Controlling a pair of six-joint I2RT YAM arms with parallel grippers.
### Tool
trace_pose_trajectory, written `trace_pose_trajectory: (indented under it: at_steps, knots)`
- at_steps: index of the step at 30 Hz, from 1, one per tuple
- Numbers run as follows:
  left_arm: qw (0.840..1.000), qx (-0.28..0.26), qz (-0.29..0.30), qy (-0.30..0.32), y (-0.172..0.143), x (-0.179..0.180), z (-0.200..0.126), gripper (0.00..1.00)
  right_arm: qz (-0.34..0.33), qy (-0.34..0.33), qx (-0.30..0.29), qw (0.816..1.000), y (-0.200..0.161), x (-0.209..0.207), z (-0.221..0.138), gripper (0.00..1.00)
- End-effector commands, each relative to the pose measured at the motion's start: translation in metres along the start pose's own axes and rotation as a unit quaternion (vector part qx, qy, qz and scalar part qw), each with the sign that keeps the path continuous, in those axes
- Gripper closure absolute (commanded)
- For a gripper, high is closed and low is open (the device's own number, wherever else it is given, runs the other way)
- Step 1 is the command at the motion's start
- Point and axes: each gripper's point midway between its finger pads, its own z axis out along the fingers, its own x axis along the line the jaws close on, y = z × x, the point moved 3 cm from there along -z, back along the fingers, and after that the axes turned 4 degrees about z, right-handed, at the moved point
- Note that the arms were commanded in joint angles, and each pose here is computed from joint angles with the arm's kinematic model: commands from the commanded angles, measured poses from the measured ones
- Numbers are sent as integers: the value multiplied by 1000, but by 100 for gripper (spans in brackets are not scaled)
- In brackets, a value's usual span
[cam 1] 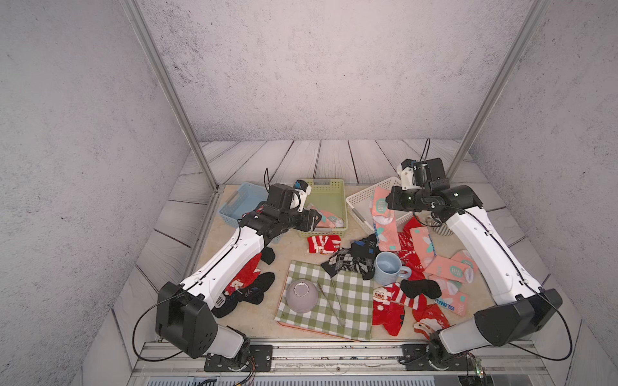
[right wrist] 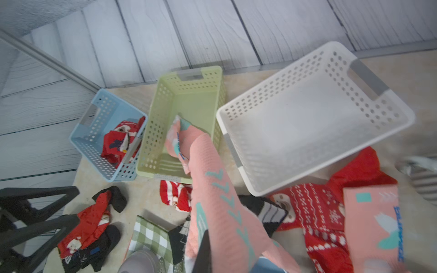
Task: Sort the socks into the basket by color
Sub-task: Pick up the sock from the center of the board, then place the sock in the bin.
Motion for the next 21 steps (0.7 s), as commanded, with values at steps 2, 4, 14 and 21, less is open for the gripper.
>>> trace_pose_trajectory:
  at_steps: [2,4,14,21]
  knots:
    - [1000,-7,16,11,-3,0,-10,36,-43,70,-18,996,19,46,3,100]
    - [1000,-6,19,15,-8,1,-13,36,-56,94,-26,994,27,64,8,100]
    - [999,-8,29,37,-28,4,-33,35,-83,186,-52,978,59,133,40,100]
    - [998,-17,32,50,-35,6,-48,35,-73,187,-32,979,60,136,95,100]
